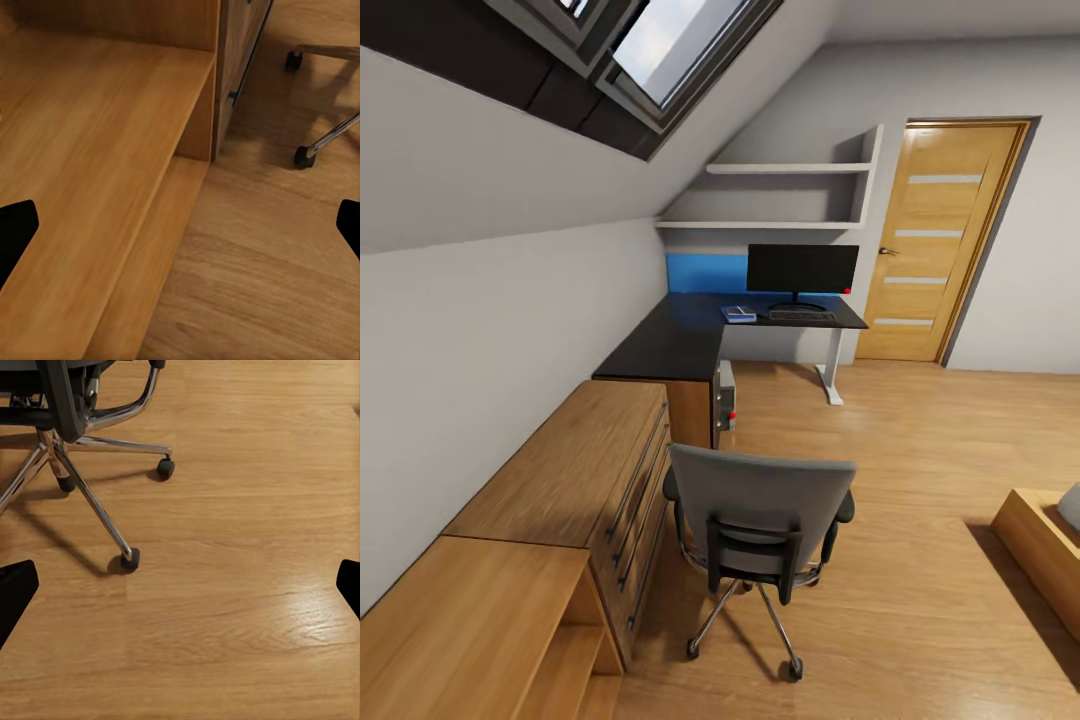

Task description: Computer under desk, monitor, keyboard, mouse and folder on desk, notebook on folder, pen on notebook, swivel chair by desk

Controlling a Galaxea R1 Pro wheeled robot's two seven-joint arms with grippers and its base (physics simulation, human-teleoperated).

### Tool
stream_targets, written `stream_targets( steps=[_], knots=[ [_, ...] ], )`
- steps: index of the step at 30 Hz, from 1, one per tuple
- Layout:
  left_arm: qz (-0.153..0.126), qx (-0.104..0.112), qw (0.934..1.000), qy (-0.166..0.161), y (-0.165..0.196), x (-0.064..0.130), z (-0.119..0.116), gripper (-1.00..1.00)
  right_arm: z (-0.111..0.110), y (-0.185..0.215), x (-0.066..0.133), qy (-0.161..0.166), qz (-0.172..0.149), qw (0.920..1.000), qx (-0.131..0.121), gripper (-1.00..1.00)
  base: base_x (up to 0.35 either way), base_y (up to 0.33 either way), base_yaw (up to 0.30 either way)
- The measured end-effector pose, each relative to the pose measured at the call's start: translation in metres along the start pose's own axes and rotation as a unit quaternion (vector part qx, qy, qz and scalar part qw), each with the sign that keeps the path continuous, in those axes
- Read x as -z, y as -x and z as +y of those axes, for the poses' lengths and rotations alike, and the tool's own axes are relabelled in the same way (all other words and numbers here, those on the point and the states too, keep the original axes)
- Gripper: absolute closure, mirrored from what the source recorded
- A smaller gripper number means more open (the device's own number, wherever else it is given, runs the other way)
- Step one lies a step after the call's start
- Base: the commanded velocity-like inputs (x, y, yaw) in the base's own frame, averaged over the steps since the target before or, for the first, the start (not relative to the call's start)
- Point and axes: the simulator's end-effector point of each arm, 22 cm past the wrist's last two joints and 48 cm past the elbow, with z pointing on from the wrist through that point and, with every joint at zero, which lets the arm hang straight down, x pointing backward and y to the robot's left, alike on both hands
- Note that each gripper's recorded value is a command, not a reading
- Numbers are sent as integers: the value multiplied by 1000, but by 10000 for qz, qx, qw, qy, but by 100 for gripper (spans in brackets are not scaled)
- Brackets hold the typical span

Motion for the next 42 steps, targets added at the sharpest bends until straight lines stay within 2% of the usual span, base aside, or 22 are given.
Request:
stream_targets(
  steps=[25, 42],
  knots=[
    [0, 3, 10000, -5, 0, 0, -1, -100, 0, 0, 0, 1, -5, 10000, -2, -100, -90, 0, -2],
    [-62, 32, 10000, 4, 4, -1, -2, -100, -1, 3, -1, -1, -42, 10000, -6, -100, -3, 0, -124]
  ],
)
